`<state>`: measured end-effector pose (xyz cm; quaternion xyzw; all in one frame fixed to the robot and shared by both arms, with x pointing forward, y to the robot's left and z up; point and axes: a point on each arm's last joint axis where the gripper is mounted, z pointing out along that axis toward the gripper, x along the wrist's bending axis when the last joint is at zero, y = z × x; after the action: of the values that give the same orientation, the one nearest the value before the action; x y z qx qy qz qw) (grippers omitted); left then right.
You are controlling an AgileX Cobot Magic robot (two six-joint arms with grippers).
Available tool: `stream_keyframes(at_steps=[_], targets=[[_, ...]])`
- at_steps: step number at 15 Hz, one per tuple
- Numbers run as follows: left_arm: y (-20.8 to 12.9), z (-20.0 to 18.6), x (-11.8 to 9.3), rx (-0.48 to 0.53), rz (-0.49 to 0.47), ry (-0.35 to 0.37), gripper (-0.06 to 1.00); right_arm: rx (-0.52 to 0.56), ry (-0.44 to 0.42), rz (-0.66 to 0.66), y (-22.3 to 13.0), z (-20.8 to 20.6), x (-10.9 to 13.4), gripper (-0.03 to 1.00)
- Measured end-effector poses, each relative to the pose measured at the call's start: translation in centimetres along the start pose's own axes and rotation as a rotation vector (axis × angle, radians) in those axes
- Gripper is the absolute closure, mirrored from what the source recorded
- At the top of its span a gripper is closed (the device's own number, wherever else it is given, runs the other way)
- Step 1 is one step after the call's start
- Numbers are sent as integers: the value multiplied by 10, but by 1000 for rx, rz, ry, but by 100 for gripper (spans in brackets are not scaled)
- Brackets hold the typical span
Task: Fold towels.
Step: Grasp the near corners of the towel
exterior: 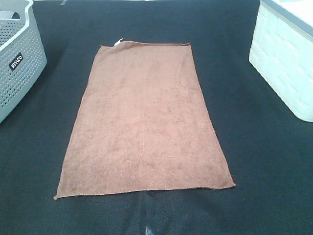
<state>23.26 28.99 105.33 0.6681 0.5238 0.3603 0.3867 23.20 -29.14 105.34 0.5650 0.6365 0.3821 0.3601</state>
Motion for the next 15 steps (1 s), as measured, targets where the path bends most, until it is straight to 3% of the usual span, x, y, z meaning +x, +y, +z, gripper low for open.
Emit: stream_keyframes(at_steps=[10, 13, 15], targets=[[7, 1, 1, -16, -17, 4, 19, -5, -1, 4, 1, 0, 0, 13], [32, 15, 7, -111, -184, 11, 19, -7, -3, 40, 18, 4, -2, 13], [44, 39, 8, -114, -367, -48, 19, 108, 10, 69, 32, 23, -4, 13]])
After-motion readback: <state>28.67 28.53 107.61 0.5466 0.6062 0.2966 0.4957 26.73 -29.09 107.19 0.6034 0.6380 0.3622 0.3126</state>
